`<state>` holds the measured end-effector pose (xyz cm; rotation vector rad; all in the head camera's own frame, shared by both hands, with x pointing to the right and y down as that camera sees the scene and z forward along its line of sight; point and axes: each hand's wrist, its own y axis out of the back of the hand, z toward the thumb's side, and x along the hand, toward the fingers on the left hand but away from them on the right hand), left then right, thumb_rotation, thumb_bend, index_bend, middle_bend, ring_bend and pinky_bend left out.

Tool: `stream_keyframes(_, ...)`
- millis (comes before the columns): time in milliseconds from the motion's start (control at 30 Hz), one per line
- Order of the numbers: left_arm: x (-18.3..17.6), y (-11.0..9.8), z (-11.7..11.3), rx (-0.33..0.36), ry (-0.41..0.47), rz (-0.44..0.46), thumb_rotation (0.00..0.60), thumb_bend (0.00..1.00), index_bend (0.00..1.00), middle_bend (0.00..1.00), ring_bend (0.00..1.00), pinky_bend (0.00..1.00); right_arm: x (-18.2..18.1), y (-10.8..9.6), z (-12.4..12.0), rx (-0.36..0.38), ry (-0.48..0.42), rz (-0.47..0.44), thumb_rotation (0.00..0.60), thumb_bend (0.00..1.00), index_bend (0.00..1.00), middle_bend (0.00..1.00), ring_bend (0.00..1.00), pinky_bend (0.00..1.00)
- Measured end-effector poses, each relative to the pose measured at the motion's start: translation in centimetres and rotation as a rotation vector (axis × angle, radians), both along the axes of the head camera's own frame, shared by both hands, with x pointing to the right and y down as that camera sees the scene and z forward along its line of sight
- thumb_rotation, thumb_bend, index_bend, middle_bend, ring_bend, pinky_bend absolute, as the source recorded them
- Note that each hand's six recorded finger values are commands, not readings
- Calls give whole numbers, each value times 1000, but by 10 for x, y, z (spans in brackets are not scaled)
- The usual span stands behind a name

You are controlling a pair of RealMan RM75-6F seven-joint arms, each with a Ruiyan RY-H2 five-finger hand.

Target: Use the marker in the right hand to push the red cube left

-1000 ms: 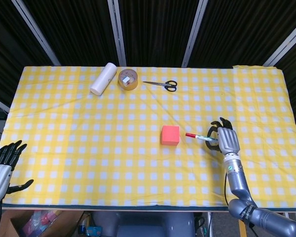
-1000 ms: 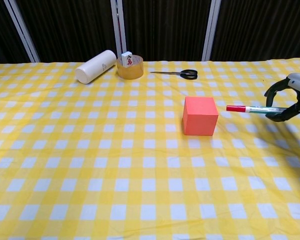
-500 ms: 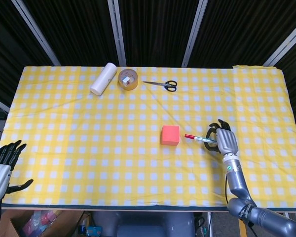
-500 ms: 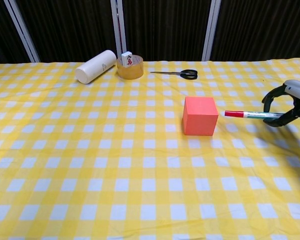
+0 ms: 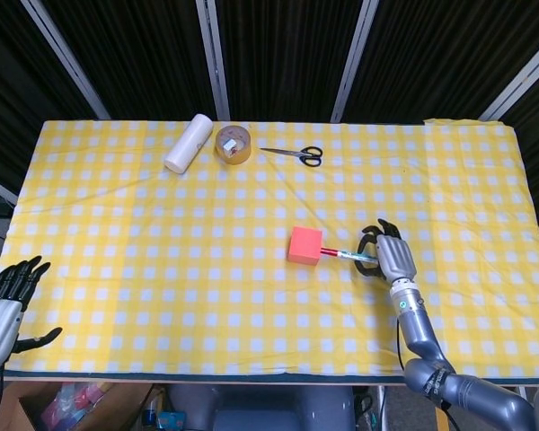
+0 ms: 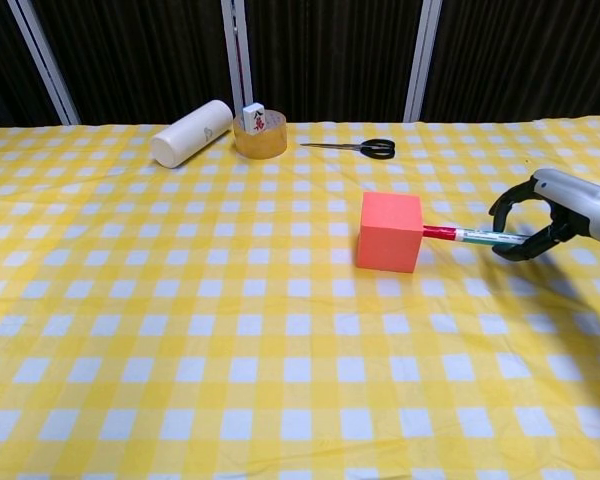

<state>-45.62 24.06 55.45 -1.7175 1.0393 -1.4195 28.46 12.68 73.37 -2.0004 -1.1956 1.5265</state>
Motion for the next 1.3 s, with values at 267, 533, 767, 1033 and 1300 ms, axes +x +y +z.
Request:
stream_keyframes(267, -2, -1, 0, -8, 8, -5, 600, 0, 0, 0, 0, 0, -15, -9, 3, 11, -8, 4, 600, 388, 602, 270, 39, 52)
stream_keyframes(533, -2, -1, 1, -16, 11, -4, 600, 0, 0, 0, 0, 0, -33, -11, 6, 10, -14, -20, 600, 388, 602, 271, 40, 52)
stream_keyframes(767, -2, -1, 1, -21, 13, -4, 600, 0, 0, 0, 0, 0, -47, -12, 13, 0, -15, -40, 600, 388, 602, 271, 39, 51)
stream_keyframes(1033, -2, 0, 0, -19, 15, -1, 600, 0, 0, 0, 0, 0, -33, -9, 10, 8, 8, -16, 600, 387, 602, 271, 40, 52)
stream_keyframes(1300, 0, 0, 0, -19, 18, 8, 600, 0, 0, 0, 0, 0, -21, -3, 3, 10, 7, 13, 600, 388, 602, 271, 39, 51)
